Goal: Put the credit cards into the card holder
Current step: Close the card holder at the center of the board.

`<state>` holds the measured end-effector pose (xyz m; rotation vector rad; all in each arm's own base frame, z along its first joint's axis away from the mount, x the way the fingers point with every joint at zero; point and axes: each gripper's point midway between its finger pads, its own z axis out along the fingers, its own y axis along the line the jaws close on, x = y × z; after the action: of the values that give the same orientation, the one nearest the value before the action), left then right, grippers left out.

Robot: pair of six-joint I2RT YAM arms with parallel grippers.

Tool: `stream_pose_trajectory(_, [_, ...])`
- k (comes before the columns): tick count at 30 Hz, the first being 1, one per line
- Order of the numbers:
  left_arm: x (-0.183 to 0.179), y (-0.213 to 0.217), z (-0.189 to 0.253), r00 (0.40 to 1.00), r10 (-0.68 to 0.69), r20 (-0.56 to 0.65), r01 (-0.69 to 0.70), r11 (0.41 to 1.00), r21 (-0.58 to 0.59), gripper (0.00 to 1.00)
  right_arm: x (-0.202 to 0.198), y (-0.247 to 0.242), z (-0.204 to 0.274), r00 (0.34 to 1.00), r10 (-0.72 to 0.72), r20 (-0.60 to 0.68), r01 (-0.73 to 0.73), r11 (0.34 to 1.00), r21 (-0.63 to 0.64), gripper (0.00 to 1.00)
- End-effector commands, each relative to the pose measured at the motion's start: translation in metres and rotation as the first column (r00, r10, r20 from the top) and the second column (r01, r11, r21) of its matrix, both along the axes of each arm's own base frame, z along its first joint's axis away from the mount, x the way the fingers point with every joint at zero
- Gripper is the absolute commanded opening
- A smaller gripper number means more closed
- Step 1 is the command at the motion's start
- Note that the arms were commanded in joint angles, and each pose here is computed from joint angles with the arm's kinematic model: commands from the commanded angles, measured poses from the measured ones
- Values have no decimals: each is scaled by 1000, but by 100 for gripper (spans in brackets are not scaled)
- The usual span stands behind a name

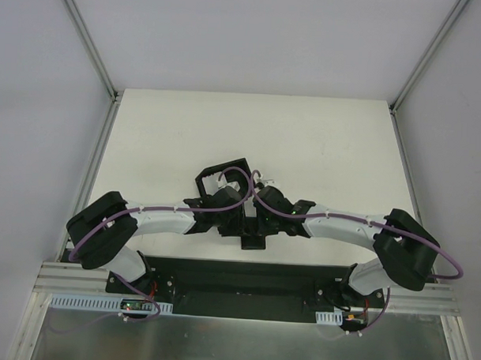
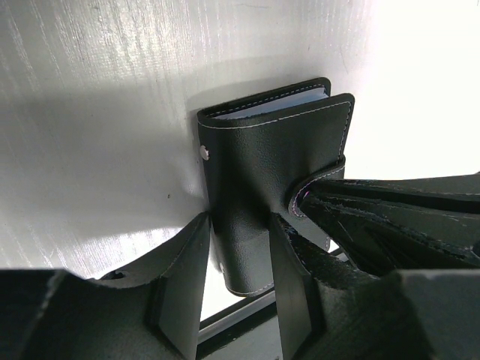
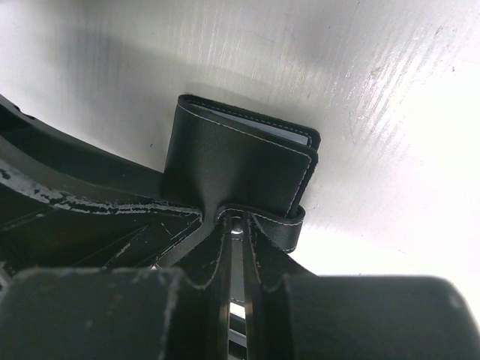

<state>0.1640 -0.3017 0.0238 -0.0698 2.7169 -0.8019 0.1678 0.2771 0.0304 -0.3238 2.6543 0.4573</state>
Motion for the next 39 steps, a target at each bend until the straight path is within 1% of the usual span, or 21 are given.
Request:
stream_pose_trajectory(1, [-1,7,1,1000,16,19,-16,1000,23,36,-33,-56,-49,992,-23,-122,-6,972,-234,8])
stream_pose_trajectory(11, [1,12,1,999,22,39,-23,999,32,36,-31,-44,-48,990,-34,-137,10,984,-178,9])
stream_pose_trajectory(16, [0,12,2,999,20,40,-21,999,30,37,-25,-40,-43,991,-48,-122,31,989,-144,9])
stream_pose_trajectory(19, [0,12,2,999,23,40,-24,999,27,37,-21,-32,-35,993,-34,-110,23,995,-97,15])
stream_pose_trajectory(21, [1,12,2,999,24,39,-25,999,29,37,-19,-32,-34,994,-32,-105,22,995,-99,17])
stream_pose_trajectory(24, [1,12,0,999,20,38,-22,999,35,37,-18,-38,-43,991,-53,-122,36,991,-131,18])
stream_pose_trajectory(27, [0,10,1,1000,9,24,-10,999,31,37,-22,-41,-57,981,-81,-175,52,985,-165,14])
stream_pose_trajectory(29, [-1,9,4,1000,10,25,-10,1000,21,38,-25,-39,-61,979,-81,-186,53,987,-149,14])
stream_pose_trajectory(33, [2,13,12,998,17,54,-18,1000,23,40,-15,-29,-47,990,-50,-133,38,995,-92,16])
stream_pose_trajectory(34, [7,15,16,996,32,83,-34,999,24,40,-12,-26,-42,992,-35,-119,25,996,-80,17])
stream_pose_trajectory(37, [7,26,20,994,47,104,-53,997,52,43,-2,-16,-27,997,-10,-72,7,999,-42,20])
stream_pose_trajectory(39, [8,33,23,991,61,122,-69,996,63,47,4,-10,-18,999,1,-54,-2,1000,-20,24])
